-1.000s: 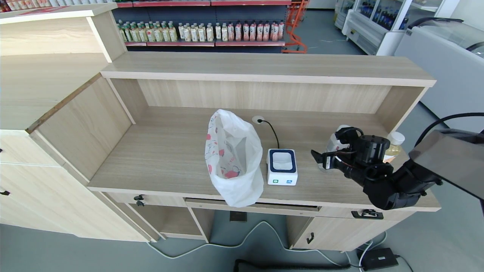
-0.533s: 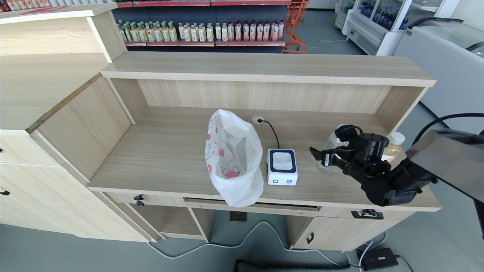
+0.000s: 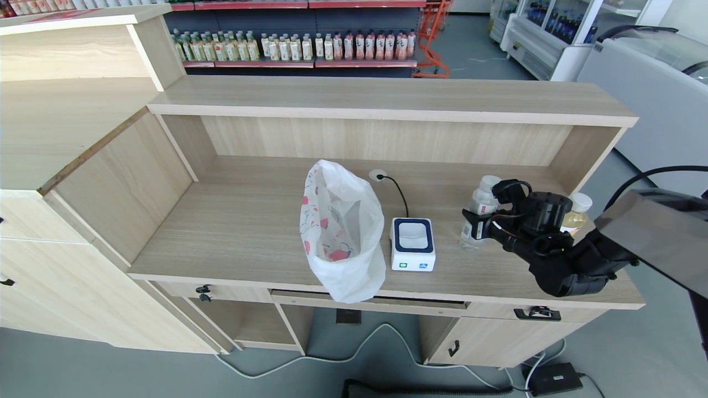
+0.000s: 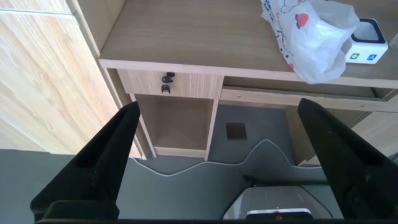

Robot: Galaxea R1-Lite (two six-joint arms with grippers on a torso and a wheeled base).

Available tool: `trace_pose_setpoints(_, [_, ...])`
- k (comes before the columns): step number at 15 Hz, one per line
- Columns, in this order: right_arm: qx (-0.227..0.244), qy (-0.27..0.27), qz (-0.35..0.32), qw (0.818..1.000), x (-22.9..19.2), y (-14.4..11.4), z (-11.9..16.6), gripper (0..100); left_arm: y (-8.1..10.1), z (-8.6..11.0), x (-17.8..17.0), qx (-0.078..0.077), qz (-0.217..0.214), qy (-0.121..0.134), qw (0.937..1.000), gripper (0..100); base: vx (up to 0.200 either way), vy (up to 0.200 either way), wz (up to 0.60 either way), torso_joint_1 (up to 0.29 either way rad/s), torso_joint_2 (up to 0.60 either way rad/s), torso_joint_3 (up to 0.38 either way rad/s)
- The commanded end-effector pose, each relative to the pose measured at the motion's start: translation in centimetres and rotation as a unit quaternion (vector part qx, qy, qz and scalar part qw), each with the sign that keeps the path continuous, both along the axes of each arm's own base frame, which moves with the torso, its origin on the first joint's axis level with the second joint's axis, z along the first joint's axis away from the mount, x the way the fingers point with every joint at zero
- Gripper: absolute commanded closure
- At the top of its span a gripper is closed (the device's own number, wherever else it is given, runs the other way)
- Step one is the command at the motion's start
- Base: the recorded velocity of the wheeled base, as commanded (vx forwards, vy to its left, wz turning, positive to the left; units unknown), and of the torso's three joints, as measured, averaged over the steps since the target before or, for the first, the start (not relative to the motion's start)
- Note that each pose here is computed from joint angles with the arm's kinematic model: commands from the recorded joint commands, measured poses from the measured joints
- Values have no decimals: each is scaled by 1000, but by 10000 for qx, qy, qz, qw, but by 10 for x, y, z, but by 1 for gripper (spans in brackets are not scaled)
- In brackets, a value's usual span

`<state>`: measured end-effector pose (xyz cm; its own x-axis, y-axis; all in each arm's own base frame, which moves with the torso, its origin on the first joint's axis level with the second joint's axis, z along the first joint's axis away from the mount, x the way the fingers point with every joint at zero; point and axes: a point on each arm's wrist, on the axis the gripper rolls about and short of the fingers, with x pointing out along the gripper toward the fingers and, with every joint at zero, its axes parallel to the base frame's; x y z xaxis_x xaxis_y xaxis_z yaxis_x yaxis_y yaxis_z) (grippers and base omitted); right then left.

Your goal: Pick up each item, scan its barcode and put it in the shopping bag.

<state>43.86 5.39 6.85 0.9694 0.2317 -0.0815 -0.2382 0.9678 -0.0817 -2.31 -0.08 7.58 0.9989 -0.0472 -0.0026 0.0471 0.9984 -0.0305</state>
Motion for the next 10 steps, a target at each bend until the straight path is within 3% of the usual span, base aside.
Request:
trace_pose_setpoints(1, [-54,-9,-32,10000,0,-3,0,100,0,0,0,-1,-2,3,10000,0,0,0,0,0,0,0])
trace_pose_setpoints(10, [-333,70,-105,9994,-7,-10,-2,100,0,0,0,-1,-2,3,10000,0,0,0,0,0,0,0])
